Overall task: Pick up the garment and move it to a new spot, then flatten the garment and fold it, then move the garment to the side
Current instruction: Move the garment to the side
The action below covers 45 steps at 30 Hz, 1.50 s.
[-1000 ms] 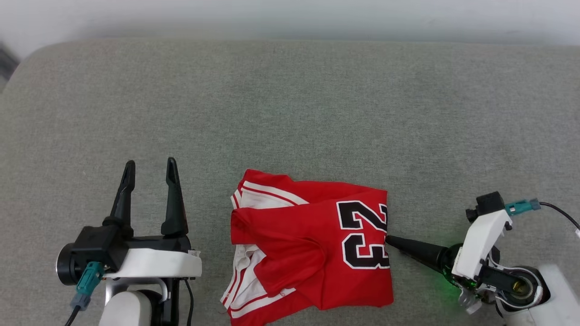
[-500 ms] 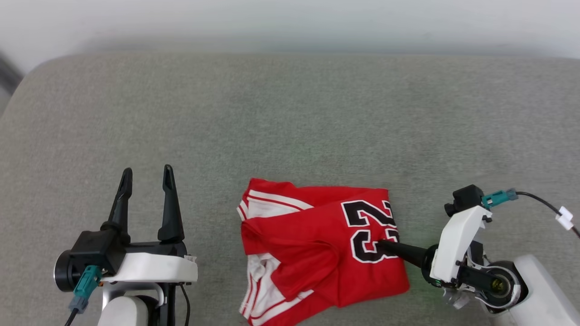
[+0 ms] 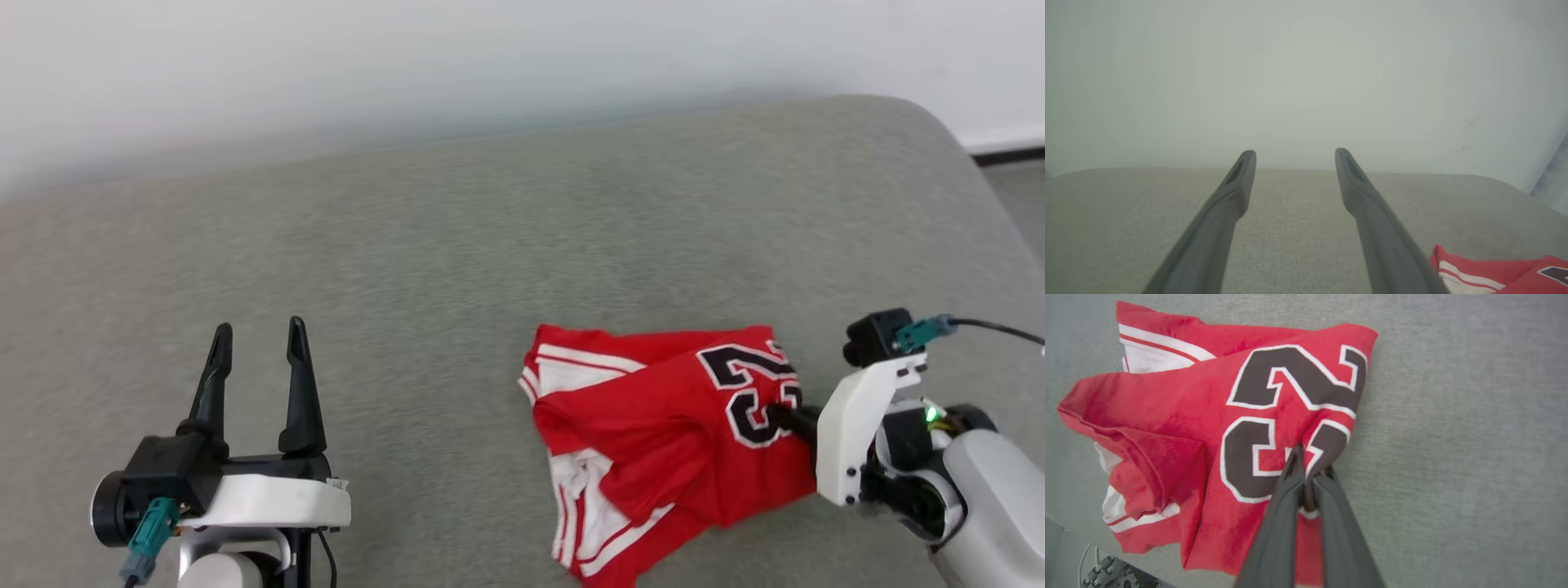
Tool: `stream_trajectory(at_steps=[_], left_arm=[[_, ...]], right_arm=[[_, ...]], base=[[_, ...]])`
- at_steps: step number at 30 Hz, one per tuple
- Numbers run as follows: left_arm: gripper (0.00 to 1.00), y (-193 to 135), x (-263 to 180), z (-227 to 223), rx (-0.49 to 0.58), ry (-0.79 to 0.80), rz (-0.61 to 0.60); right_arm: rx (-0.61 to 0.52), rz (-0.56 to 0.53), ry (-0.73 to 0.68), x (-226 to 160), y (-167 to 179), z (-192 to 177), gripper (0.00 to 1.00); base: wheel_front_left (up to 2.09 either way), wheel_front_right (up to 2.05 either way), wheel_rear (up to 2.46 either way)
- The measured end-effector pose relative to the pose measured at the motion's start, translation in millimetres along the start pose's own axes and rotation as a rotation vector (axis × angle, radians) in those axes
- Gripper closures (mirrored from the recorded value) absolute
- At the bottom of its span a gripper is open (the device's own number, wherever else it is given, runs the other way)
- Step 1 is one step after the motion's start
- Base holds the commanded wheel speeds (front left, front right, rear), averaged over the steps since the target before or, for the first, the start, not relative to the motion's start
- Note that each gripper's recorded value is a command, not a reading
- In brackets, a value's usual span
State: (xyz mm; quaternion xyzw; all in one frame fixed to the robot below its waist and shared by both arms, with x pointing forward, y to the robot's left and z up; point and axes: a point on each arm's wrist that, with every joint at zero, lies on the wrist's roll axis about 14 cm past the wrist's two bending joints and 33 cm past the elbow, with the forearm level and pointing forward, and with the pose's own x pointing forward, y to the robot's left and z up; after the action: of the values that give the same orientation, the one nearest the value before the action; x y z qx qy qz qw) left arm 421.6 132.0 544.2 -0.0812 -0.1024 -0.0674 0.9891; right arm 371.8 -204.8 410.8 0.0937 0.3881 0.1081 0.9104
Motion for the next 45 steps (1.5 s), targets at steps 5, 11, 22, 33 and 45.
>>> stream_trajectory(at_steps=[5,11,22,33,45], left_arm=[[0.0,-38.6,23.1,-10.0,-0.021,0.002,-0.115],[0.0,-82.1,56.0,-28.9,-0.037,0.003,-0.255],[0.0,-119.8,99.6,-85.6,-0.08,0.056,-0.386],[0.0,-94.8,96.8,-108.2,-0.068,0.11,-0.328],[0.0,-78.4,51.6,-79.8,-0.081,0.143,-0.232]], right_arm=[[-0.075,-0.145,-0.083,-22.0,-41.3,17.8,1.0],[-0.121,-0.332,-0.123,-43.6,-104.3,34.7,1.0],[-0.116,-0.688,-0.184,-79.0,-232.1,59.9,1.0],[-0.045,-0.782,-0.267,-61.2,-256.0,33.0,0.0],[-0.022,-0.767,-0.616,-122.2,-229.9,65.3,0.0]], base=[[0.0,0.0,0.0],[0.0,0.0,0.0],[0.0,0.0,0.0],[0.0,0.0,0.0],[0.0,0.0,0.0]])
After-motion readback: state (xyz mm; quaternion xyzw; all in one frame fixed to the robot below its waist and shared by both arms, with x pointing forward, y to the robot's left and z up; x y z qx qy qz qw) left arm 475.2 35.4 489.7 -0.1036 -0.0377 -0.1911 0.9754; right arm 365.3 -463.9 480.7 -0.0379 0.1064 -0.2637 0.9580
